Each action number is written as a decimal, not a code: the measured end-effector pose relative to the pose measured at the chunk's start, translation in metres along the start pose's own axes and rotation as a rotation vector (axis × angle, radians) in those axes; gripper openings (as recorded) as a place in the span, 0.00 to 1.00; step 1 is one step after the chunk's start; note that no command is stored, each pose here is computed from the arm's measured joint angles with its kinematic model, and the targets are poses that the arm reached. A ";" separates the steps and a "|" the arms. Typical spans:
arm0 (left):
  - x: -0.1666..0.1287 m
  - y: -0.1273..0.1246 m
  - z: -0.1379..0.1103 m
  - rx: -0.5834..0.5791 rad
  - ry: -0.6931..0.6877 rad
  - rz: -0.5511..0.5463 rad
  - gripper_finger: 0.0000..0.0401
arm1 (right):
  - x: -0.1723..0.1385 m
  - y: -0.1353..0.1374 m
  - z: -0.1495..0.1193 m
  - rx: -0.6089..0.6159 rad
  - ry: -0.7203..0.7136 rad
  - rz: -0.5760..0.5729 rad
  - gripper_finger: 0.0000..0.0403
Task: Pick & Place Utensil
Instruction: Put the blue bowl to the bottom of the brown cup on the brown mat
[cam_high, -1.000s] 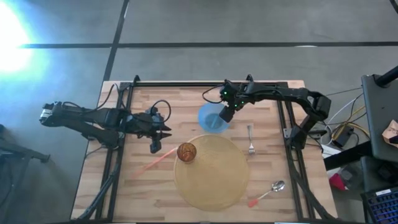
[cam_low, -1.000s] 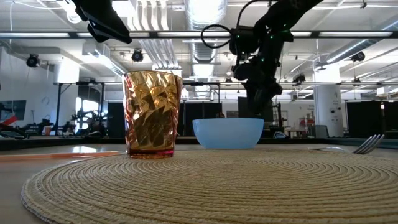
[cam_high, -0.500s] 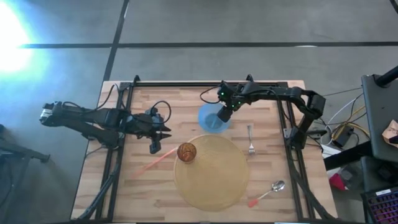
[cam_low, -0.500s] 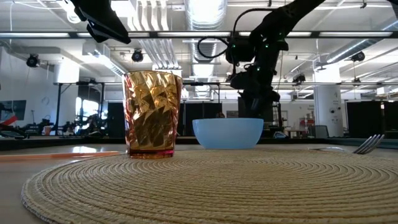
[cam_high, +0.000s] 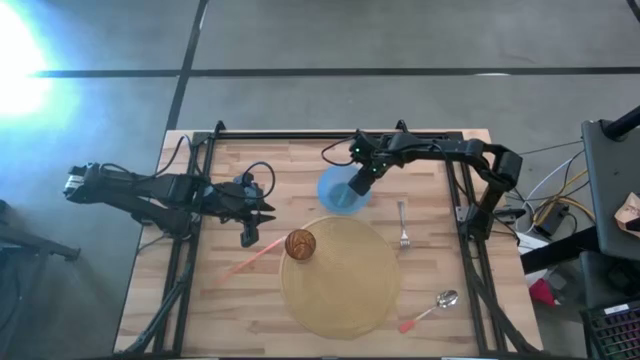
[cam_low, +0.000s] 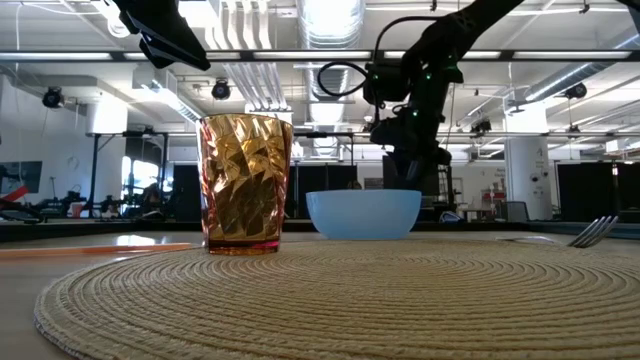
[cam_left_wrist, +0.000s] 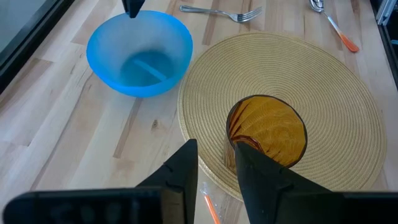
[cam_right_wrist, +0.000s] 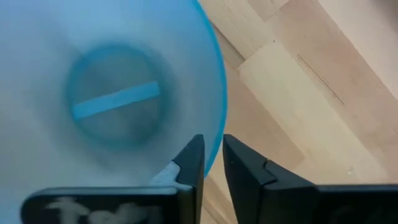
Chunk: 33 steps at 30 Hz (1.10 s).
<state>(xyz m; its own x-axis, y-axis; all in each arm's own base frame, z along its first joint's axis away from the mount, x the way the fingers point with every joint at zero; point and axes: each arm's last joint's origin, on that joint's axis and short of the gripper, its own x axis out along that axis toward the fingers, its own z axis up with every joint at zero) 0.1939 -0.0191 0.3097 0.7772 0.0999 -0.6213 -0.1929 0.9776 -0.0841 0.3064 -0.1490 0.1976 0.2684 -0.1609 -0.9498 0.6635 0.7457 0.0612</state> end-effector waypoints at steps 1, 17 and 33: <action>0.000 0.000 0.000 0.000 0.000 0.000 0.24 | 0.000 0.000 0.000 0.004 0.000 -0.001 0.12; 0.000 0.000 0.000 0.003 0.000 0.000 0.24 | 0.010 -0.003 -0.008 0.030 0.003 -0.007 0.09; 0.000 0.000 0.000 0.003 0.000 0.000 0.24 | -0.001 -0.004 -0.010 0.000 -0.002 0.000 0.02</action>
<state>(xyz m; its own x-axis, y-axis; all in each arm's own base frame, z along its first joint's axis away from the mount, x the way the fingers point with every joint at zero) 0.1939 -0.0190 0.3097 0.7772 0.1002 -0.6213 -0.1912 0.9782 -0.0814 0.2970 -0.1452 0.1957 0.2693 -0.1622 -0.9493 0.6636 0.7456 0.0609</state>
